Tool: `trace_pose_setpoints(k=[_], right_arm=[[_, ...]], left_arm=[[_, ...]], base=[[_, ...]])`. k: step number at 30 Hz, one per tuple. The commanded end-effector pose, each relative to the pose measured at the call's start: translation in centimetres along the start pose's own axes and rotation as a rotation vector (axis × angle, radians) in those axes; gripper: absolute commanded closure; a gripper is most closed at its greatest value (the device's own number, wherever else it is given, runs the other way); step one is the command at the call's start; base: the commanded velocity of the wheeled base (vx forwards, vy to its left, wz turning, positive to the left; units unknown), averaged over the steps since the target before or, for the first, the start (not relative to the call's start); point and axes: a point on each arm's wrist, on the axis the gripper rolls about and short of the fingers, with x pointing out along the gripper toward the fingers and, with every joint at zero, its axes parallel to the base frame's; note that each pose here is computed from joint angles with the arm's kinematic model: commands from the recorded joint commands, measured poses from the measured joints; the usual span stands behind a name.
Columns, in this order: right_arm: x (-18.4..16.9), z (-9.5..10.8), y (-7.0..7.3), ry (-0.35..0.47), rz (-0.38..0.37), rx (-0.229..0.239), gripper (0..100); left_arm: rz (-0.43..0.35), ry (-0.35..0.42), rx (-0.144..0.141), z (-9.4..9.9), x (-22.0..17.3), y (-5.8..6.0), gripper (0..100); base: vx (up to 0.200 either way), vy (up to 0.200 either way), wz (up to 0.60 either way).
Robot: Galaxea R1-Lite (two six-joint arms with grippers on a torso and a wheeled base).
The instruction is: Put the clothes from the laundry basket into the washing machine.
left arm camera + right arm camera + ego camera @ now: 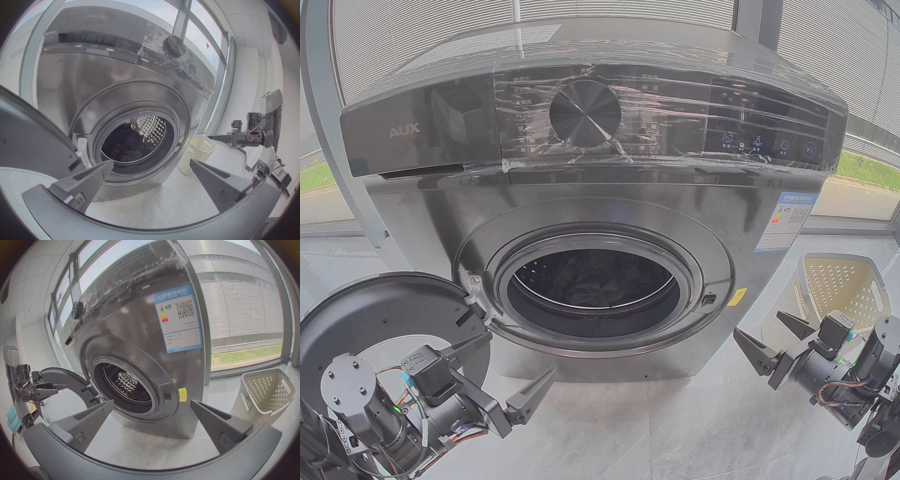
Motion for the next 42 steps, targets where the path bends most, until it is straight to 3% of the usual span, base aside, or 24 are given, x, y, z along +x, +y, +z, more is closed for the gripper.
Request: trace_pose_setpoints(k=[1, 13, 17, 21, 25, 30, 34, 38, 42], right_arm=[[-0.8, 0.4, -0.2, -0.019, -0.002, 0.002, 0], [-2.3, 1.7, -0.5, -0.077, -0.036, 0.003, 0], [-4.7, 2.4, -1.2, -0.060, -0.053, -0.062, 0], [-7.0, 2.3, -1.7, -0.017, -0.061, -0.073, 0], [-8.2, 2.1, -2.3, -0.003, -0.096, -0.064, 0], [-9.2, 2.4, -3.1, -0.034, -0.173, -0.055, 0], [-10.1, 2.6, -3.7, -0.072, -0.256, -0.046, 0], [-11.4, 2.6, -4.0, -0.098, -0.291, -0.041, 0], [-14.4, 1.4, -4.3, -0.101, -0.329, -0.048, 0]], left_arm=[[0.034, -0.036, 0.014, 0.4, -1.0, 0.8, 0], [0.099, -0.123, 0.050, 2.0, -2.9, 1.8, 0], [0.150, -0.153, 0.056, 2.8, -4.2, 2.6, 0], [0.160, -0.143, 0.057, 3.0, -6.4, 3.1, 0], [0.165, -0.089, 0.069, 2.4, -8.8, 3.4, 0], [0.176, -0.084, 0.070, 1.7, -11.8, 3.9, 0], [0.258, -0.077, 0.068, 0.8, -13.6, 4.5, 0], [0.289, -0.103, 0.063, 0.0, -15.4, 4.7, 0], [0.379, -0.124, 0.044, -1.4, -17.4, 4.8, 0]], base=[[-0.200, 0.000, 0.00], [-0.200, 0.000, 0.00], [-0.200, 0.000, 0.00], [-0.200, 0.000, 0.00], [-0.200, 0.000, 0.00], [-0.160, 0.000, 0.00], [0.000, 0.000, 0.00], [0.000, 0.000, 0.00], [0.000, 0.000, 0.00]])
